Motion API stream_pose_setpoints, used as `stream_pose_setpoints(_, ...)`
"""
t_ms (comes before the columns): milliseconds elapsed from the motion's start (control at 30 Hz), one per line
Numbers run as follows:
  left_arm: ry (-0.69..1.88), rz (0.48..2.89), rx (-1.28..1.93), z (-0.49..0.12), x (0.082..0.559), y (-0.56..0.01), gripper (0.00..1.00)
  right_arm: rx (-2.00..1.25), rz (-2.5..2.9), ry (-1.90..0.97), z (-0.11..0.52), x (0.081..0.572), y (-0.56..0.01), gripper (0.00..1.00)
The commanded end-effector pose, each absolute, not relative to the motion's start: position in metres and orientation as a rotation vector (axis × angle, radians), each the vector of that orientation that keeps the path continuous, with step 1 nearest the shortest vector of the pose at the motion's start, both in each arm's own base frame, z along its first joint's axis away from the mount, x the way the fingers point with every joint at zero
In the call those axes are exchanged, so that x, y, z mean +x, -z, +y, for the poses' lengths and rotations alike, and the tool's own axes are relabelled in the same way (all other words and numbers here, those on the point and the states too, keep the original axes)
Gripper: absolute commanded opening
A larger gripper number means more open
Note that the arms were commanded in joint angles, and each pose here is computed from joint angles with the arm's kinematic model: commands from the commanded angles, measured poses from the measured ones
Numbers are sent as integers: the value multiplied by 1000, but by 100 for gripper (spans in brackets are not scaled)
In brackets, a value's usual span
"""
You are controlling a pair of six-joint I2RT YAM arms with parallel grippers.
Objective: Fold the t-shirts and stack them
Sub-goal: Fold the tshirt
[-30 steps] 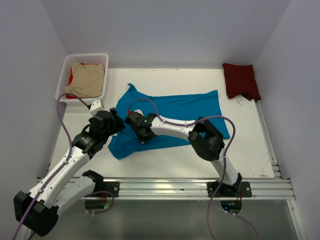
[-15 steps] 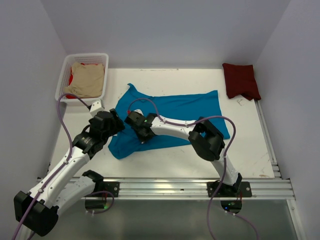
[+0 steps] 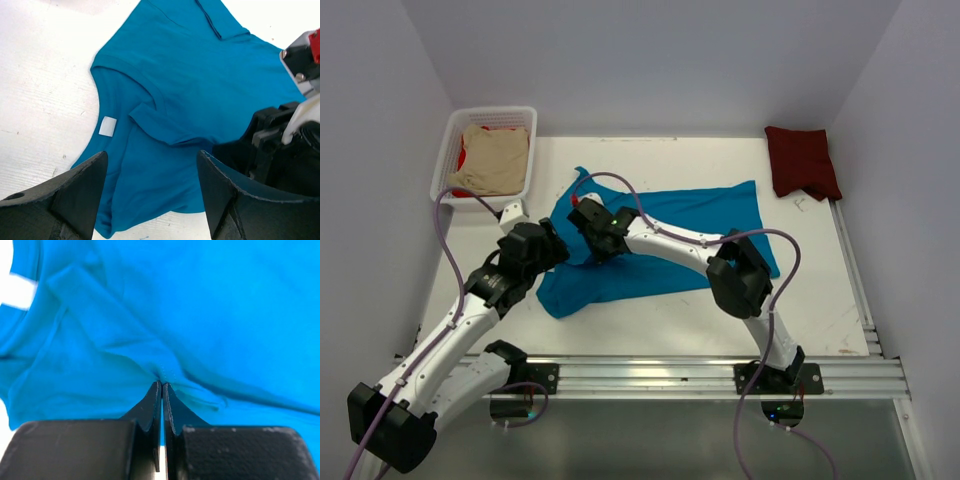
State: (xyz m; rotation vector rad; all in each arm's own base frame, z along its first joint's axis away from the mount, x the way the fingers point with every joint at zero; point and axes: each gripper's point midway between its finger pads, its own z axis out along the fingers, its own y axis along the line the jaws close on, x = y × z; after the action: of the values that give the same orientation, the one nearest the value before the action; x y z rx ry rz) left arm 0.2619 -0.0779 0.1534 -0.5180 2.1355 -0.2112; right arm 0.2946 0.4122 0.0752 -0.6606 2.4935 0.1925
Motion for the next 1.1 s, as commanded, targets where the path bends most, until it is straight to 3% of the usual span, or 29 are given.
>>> stream_pose_setpoints(0,193,2126,-529,-72,261,-154,75,-637,2472,-138,408,317,-79,0)
stream_pose_setpoints(900,205,2174,-491,-82,266,-141,74,-463,2494,-3,368,353,-61,2)
stream_pose_setpoints(933,206,2174,-489,-82,266,-141,74,-441,2485,8,366,356,-63,26)
stream_pose_setpoints(1000,216,2173,-477,-84,268,-142,75,-407,2461,61,358,361,-66,56)
stream_pose_setpoints(1033,221,2170,-471,-85,269,-142,75,-390,2447,71,356,362,-71,81)
stream_pose_setpoints(1067,226,2166,-459,-86,270,-143,76,-369,2435,78,353,363,-72,98)
